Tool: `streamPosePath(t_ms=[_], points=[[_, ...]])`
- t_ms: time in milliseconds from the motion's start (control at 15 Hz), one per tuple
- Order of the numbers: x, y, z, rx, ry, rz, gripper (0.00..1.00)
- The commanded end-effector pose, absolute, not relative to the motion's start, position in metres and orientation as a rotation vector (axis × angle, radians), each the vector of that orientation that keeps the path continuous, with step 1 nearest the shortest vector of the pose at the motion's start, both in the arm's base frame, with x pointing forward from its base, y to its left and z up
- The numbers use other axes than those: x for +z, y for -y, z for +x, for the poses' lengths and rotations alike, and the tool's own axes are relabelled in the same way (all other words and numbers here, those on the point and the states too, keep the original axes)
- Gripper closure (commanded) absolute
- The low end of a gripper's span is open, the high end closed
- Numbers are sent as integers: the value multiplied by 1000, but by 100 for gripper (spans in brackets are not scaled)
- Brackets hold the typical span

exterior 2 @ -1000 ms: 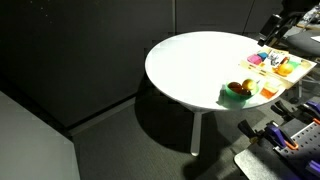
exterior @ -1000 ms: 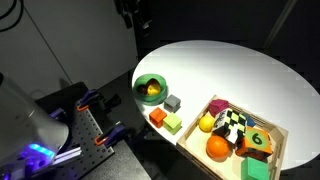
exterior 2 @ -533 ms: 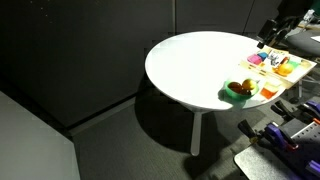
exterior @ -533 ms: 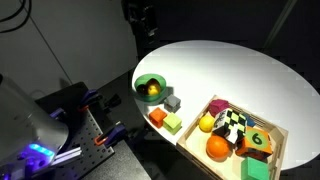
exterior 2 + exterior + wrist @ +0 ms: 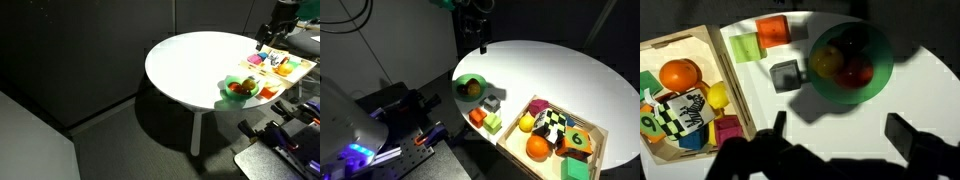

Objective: Pick up the gray block and put it in the tray

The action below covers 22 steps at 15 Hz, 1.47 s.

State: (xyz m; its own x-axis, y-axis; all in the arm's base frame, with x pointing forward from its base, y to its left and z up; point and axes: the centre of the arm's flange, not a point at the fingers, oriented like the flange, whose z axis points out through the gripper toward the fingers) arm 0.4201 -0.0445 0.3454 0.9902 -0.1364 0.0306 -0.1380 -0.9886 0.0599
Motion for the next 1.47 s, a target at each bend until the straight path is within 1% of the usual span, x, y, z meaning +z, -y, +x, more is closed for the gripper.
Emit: streamPosePath(t_ms=[0, 733, 1400], points=[[331, 64, 450, -22, 220, 3058, 0], [285, 106, 484, -97, 200, 3074, 0], [277, 102, 477, -127, 222, 3071, 0]])
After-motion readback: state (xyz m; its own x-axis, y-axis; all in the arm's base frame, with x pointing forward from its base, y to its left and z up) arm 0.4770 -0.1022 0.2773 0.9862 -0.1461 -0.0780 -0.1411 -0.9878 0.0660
